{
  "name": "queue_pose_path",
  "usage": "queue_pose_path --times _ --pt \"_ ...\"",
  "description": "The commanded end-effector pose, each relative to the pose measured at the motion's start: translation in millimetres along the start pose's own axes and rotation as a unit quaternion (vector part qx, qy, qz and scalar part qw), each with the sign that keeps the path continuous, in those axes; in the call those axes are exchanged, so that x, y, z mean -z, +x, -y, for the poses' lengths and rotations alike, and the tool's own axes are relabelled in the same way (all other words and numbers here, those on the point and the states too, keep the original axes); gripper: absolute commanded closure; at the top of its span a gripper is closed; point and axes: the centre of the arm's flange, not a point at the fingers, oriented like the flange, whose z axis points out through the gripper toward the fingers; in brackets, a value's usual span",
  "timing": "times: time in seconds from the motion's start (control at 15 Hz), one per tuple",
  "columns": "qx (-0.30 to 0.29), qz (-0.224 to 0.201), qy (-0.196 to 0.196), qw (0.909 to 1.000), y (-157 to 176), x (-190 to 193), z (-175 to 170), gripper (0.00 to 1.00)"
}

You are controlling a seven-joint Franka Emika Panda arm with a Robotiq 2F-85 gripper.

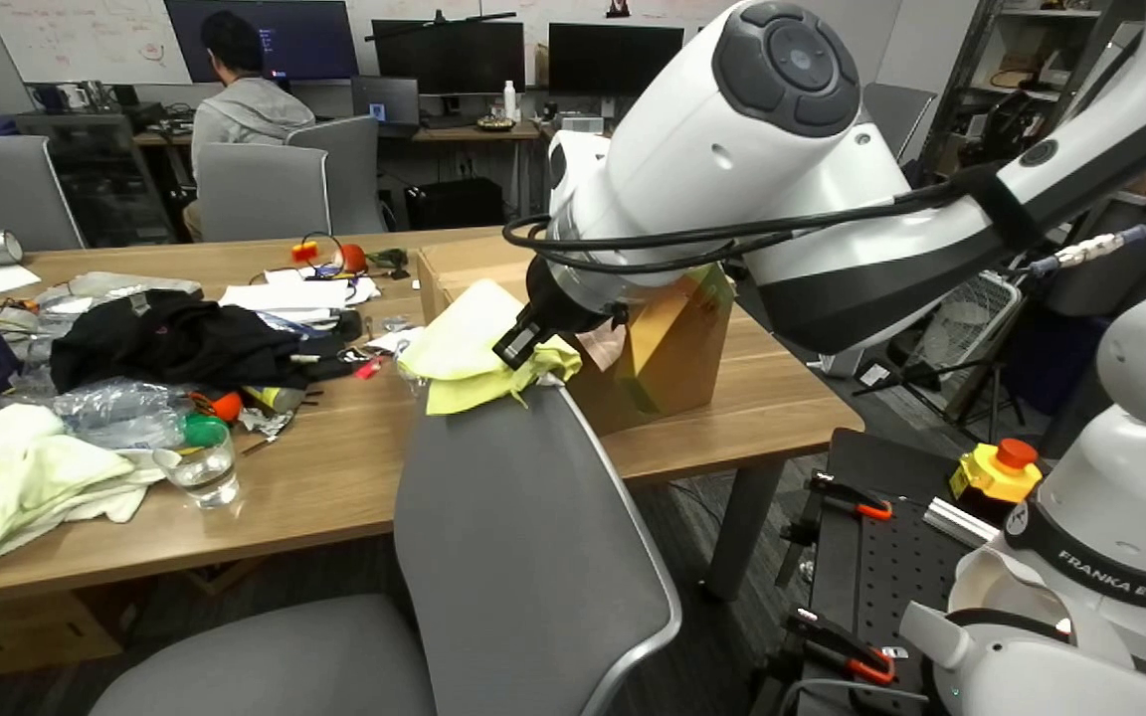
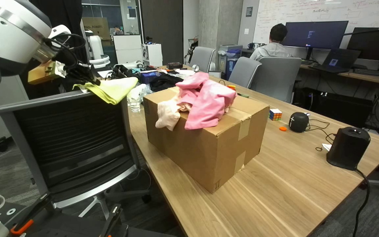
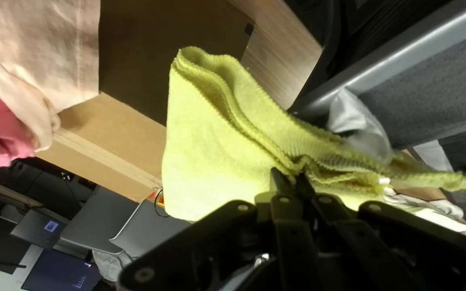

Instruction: Remove the t-shirts and yellow towel from the backrest of the grey chair and place them on top of the brown box

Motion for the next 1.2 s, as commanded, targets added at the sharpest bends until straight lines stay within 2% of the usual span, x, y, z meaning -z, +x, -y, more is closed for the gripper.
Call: queue_pose_path --times 0.0,0.27,0.47,0.8,1.13 --pt "0.005 -0.019 0.01 0.9998 3 7 -1 0.94" --pt "0.006 -0.025 0.029 0.9992 6 32 -5 0.94" --pt "-0.001 -0.009 0.058 0.9983 23 67 -19 0.94" --pt "-0.052 -0.006 0.076 0.9957 85 102 -49 0.96" --pt "-0.12 -0.043 0.049 0.9906 151 148 -97 0.96"
